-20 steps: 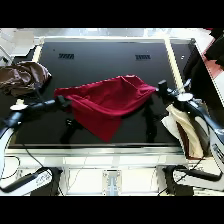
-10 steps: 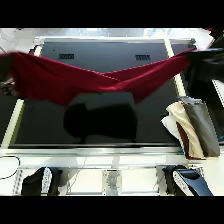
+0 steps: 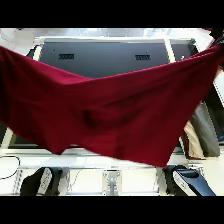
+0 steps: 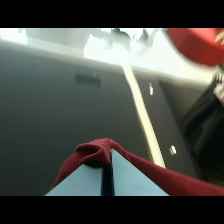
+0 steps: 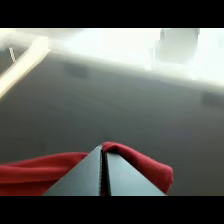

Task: Fold the shirts.

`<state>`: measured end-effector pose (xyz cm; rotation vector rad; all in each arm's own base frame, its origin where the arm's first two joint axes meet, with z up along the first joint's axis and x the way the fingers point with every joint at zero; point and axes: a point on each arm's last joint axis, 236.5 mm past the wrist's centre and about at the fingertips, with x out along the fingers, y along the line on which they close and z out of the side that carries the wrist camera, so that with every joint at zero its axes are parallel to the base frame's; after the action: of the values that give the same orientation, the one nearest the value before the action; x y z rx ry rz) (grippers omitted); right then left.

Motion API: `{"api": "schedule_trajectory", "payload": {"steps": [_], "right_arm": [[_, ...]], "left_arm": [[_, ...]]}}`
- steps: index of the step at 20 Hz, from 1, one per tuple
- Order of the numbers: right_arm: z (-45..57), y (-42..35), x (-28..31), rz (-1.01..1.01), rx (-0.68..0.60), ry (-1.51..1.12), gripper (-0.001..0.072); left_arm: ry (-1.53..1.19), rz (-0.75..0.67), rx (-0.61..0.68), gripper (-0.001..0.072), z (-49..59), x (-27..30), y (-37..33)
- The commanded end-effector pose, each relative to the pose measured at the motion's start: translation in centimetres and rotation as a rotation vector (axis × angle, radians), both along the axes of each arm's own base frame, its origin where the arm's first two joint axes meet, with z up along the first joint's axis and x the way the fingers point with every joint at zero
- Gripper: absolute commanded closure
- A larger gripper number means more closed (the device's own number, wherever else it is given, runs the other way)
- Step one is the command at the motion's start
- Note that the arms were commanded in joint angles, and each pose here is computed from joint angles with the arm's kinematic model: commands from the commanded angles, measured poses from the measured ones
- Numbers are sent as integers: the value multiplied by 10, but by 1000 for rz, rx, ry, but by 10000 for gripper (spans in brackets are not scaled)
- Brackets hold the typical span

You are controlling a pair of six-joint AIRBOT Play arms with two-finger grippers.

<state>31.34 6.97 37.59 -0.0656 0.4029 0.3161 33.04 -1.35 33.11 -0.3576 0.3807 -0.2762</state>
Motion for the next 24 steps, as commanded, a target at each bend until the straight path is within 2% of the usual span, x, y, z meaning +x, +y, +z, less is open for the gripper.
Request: {"api": "schedule_trajectory", "payload": {"steps": [1,4,7,8,9,10,12,14,16,19,20,22,24], "right_arm": [[-102,0,82,-9,-2,305,701],[-191,20,169,8,118,433,700],[-250,30,249,-50,292,395,698],[-257,34,270,-75,373,361,696],[-258,35,288,-103,438,315,691],[-256,34,298,-125,471,275,621],[-242,30,304,-133,462,226,223],[-218,20,289,-91,414,257,203],[-187,-11,254,-70,305,313,204],[-139,-67,172,-120,157,383,204],[-127,-82,144,-149,111,399,204],[-109,-101,96,-196,50,410,204],[-101,-108,66,-237,55,386,203]], "left_arm": [[338,-95,-61,689,-103,38,2],[538,-160,-51,688,-198,86,-6],[552,-39,-92,623,-265,148,18],[504,31,-137,549,-270,170,31],[446,95,-198,327,-266,189,43],[381,159,-267,150,-254,203,56],[275,213,-317,140,-226,210,83],[230,197,-275,140,-200,191,106],[248,168,-225,141,-181,152,128],[225,122,40,144,-166,84,159],[233,143,52,143,-168,61,165],[300,230,-34,143,-201,21,174],[431,314,-243,143,-257,-8,168]]}}
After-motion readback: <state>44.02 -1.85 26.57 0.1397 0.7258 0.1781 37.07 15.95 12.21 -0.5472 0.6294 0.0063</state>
